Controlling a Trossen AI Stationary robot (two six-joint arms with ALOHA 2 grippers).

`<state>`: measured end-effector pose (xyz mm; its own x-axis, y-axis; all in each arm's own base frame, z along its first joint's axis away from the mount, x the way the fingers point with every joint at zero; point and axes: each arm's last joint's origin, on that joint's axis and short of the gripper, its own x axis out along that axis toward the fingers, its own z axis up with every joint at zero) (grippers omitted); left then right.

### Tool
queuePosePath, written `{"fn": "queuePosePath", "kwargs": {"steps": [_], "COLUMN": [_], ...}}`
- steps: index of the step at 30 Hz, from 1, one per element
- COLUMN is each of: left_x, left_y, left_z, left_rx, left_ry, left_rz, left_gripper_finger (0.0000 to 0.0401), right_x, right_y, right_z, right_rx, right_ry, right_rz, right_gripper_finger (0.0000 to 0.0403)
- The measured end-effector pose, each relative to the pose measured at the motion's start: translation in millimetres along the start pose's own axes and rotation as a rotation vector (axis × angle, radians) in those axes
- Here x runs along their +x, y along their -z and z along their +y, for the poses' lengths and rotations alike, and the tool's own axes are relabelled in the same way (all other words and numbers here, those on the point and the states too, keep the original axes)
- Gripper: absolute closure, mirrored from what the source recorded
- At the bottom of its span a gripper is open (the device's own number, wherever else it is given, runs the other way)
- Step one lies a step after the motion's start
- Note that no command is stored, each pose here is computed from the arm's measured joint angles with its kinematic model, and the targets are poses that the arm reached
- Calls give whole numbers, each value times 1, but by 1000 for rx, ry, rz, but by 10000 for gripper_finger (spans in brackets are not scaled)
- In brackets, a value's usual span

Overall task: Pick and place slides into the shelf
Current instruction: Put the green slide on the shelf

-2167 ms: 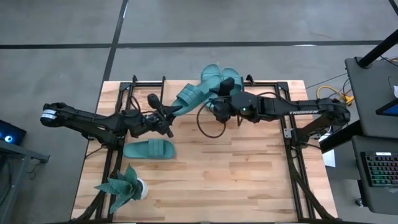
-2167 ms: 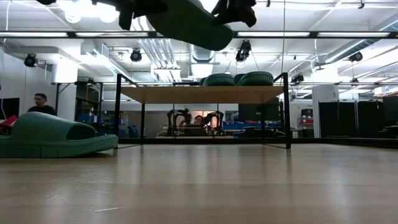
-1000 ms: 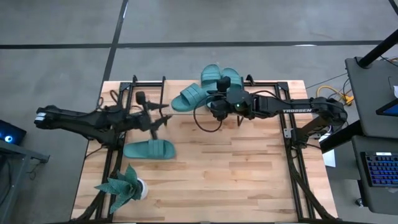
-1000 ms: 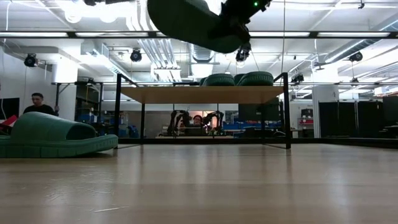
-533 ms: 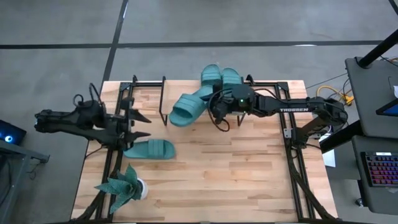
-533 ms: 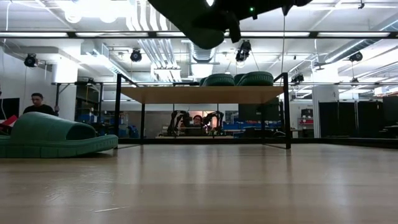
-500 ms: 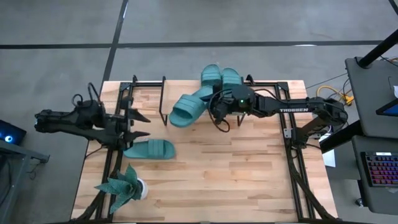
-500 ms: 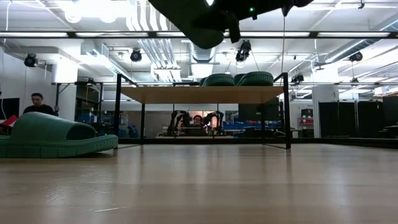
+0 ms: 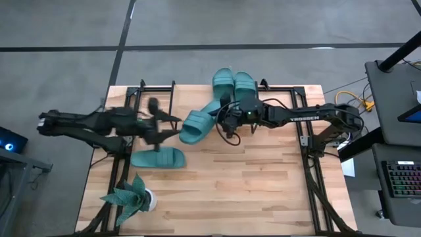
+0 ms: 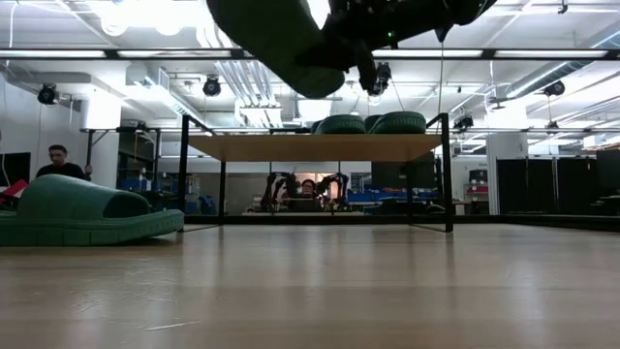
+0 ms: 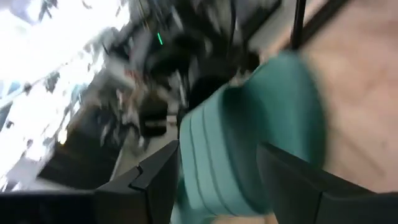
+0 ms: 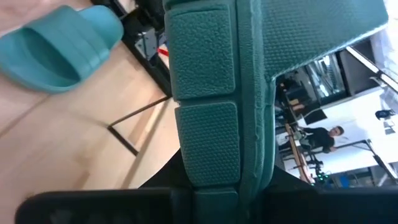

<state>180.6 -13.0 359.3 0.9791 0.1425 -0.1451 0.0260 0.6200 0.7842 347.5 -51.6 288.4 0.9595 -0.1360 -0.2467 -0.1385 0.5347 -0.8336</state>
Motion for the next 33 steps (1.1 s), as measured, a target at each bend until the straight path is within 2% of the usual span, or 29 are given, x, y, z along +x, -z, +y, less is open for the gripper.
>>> {"fn": "queuePosePath", "kwargs": {"steps": [2, 4, 8, 12, 18, 25, 33], "left_x": [12, 19, 29, 39, 42, 43, 48], "left_y": [-4, -6, -13, -13, -12, -11, -9], "left_z": [3, 3, 7, 2, 1, 0, 0], "left_rx": [15, 33, 23, 29, 37, 43, 54], "left_ry": [-12, 32, 66, 95, 75, 64, -7], "left_rz": [73, 125, 152, 178, 210, 231, 306], "left_gripper_finger": [205, 205, 205, 205, 205, 205, 205], "right_x": [1, 2, 3, 1, -2, -3, -3], "right_y": [0, 0, -2, -4, -2, -5, -14], "right_z": [3, 7, 14, 14, 12, 7, 2], "right_rx": [-8, -32, -127, -147, -157, -151, -146], "right_ry": [-18, -41, -47, -20, 7, 23, 37], "right_rz": [7, 25, 115, 157, 222, 215, 172], "right_gripper_finger": [349, 349, 349, 349, 349, 349, 349]}}
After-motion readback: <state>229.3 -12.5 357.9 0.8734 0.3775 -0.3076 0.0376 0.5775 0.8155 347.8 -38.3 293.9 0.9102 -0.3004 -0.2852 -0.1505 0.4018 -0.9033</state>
